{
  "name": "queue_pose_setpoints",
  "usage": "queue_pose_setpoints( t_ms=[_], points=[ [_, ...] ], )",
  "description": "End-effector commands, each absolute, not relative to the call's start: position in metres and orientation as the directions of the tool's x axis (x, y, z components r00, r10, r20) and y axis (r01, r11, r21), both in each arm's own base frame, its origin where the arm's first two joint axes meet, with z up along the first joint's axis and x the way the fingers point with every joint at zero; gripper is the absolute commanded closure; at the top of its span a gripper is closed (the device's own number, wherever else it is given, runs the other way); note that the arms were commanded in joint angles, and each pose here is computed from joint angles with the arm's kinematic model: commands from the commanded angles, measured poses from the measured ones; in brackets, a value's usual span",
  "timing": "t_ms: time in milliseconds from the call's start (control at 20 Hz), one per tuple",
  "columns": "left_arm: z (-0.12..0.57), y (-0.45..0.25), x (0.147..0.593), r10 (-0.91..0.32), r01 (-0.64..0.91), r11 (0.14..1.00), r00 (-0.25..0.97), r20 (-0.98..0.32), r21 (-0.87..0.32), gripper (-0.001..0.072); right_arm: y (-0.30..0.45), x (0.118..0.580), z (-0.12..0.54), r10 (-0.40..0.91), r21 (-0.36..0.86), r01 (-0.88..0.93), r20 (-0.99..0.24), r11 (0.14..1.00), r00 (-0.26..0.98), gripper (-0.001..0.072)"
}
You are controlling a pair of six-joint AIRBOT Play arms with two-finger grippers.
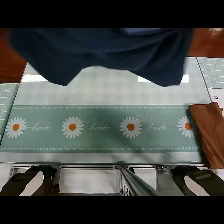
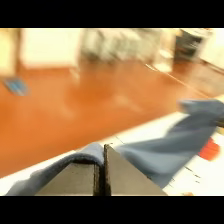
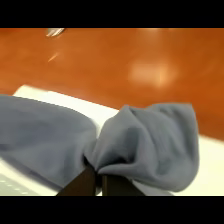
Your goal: Fold the shirts.
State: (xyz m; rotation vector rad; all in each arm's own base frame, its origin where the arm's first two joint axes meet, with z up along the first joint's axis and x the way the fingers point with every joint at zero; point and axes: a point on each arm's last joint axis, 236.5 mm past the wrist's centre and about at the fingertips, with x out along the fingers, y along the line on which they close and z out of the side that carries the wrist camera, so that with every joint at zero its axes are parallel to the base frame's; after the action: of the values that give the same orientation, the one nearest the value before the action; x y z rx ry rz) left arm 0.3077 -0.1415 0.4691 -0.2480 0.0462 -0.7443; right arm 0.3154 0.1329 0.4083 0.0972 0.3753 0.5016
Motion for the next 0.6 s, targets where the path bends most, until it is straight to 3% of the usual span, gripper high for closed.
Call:
queue_pose_setpoints(
  t_ms=[0,150,300,550],
  points=[
    [0.533,-0.109,0.233,-0.481,0.491,0.87,0.866,0.135,-0.051,0.0686,0.088,0.218,0.449,0.368,0.03,-0.374,-0.266,0.927,0.891,0.0691],
    [0.533,-0.093,0.185,-0.368,0.369,0.929,0.92,0.135,0.015,0.0686,0.068,0.168,0.453,0.317,0.0,-0.326,-0.237,0.945,0.918,0.0691],
    [0.5,-0.087,0.164,-0.325,0.324,0.946,0.946,0.006,0.029,0.0686,0.062,0.143,0.441,0.304,0.021,-0.311,-0.274,0.95,0.912,0.0691],
    [0.387,-0.088,0.206,-0.372,0.345,0.928,0.861,-0.348,-0.139,0.0686,0.073,0.186,0.361,0.311,0.084,-0.311,-0.495,0.947,0.812,0.0691]
  ],
)
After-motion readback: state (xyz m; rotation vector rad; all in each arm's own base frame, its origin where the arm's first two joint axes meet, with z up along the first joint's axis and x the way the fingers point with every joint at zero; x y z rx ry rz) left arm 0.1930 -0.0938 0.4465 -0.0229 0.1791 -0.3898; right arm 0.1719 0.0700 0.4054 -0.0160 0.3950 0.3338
